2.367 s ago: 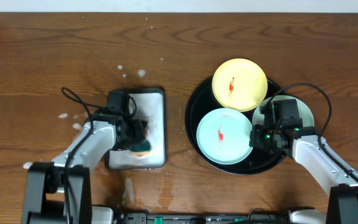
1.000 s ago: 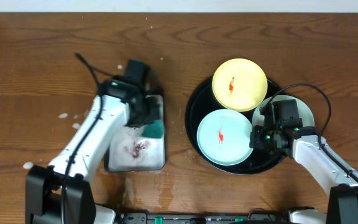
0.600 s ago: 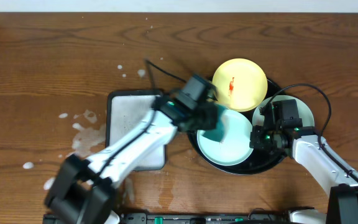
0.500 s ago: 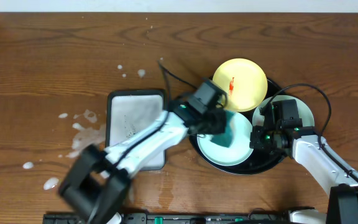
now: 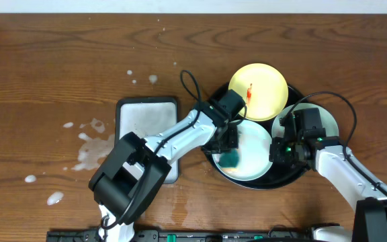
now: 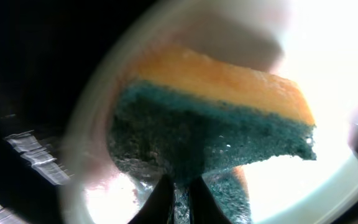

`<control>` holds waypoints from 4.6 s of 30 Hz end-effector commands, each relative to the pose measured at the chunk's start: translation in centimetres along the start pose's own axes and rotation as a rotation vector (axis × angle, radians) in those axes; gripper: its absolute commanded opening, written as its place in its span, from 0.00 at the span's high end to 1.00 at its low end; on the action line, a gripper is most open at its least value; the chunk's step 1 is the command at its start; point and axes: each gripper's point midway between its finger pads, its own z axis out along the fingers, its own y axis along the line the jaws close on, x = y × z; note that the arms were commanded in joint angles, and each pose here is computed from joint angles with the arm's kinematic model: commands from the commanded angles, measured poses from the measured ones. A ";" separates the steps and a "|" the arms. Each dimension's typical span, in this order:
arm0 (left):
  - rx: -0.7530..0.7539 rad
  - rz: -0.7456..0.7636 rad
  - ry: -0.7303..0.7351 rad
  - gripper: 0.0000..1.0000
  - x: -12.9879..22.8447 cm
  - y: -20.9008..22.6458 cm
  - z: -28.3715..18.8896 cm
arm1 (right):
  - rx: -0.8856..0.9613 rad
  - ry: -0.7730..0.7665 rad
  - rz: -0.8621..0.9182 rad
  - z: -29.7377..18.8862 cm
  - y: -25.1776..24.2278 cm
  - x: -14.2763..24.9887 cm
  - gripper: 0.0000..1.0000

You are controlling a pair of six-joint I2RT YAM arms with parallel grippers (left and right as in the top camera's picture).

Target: Clean dirty plates on tray and stack at the side

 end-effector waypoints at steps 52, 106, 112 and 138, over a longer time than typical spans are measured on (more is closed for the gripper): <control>-0.323 0.068 -0.242 0.92 -4.8 1.8 -5.3 | 0.025 0.012 -0.017 -0.2 -0.1 0.1 0.99; -0.428 -0.191 -0.177 0.89 -4.0 16.2 -14.1 | 0.215 -0.096 -0.053 -5.9 -0.3 -2.6 0.99; -0.406 -0.227 -0.127 0.72 -3.7 19.2 -12.7 | 0.415 -0.237 -0.147 -10.6 0.7 -4.4 0.99; -0.140 -0.165 -0.430 0.23 -0.8 15.9 -23.7 | 0.534 -0.402 -0.499 -15.8 8.2 -5.1 0.99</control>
